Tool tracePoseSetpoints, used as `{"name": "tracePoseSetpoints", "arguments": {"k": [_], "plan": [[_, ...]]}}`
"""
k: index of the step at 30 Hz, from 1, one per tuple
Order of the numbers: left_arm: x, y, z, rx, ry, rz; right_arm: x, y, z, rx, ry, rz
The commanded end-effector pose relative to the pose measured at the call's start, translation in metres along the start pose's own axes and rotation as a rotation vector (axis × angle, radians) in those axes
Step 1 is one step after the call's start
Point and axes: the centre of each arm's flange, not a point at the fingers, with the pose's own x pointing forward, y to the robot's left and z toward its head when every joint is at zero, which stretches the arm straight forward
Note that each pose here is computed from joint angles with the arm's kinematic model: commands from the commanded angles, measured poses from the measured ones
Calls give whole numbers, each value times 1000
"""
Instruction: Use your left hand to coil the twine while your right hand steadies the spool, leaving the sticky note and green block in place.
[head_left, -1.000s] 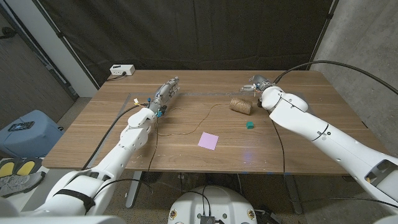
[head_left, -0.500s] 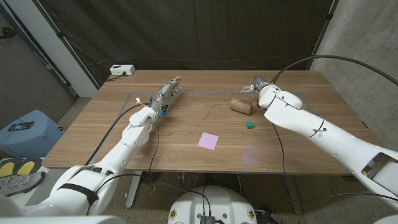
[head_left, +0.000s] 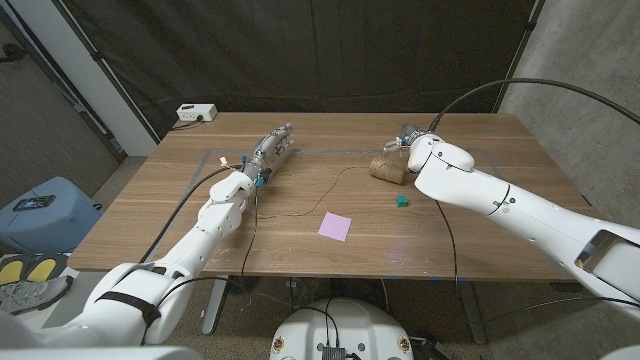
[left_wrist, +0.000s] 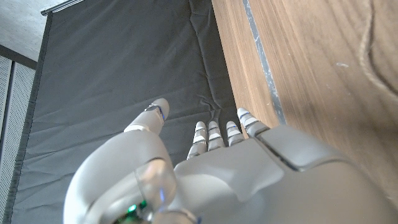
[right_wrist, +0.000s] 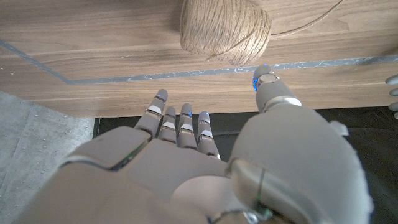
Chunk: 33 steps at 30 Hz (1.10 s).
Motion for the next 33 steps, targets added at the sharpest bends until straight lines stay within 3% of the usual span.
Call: {"name": "tracePoseSetpoints", "arguments": {"k": [1,18,33], "plan": [[0,-2,2,-7,-11,1,4,3,9,-55,18,54],[-7,-7,26,6,-58,10,10,5,16,-85,40,114],[-7,-9,31,-10,-97,-3,16,16,22,-125,77,159]]}}
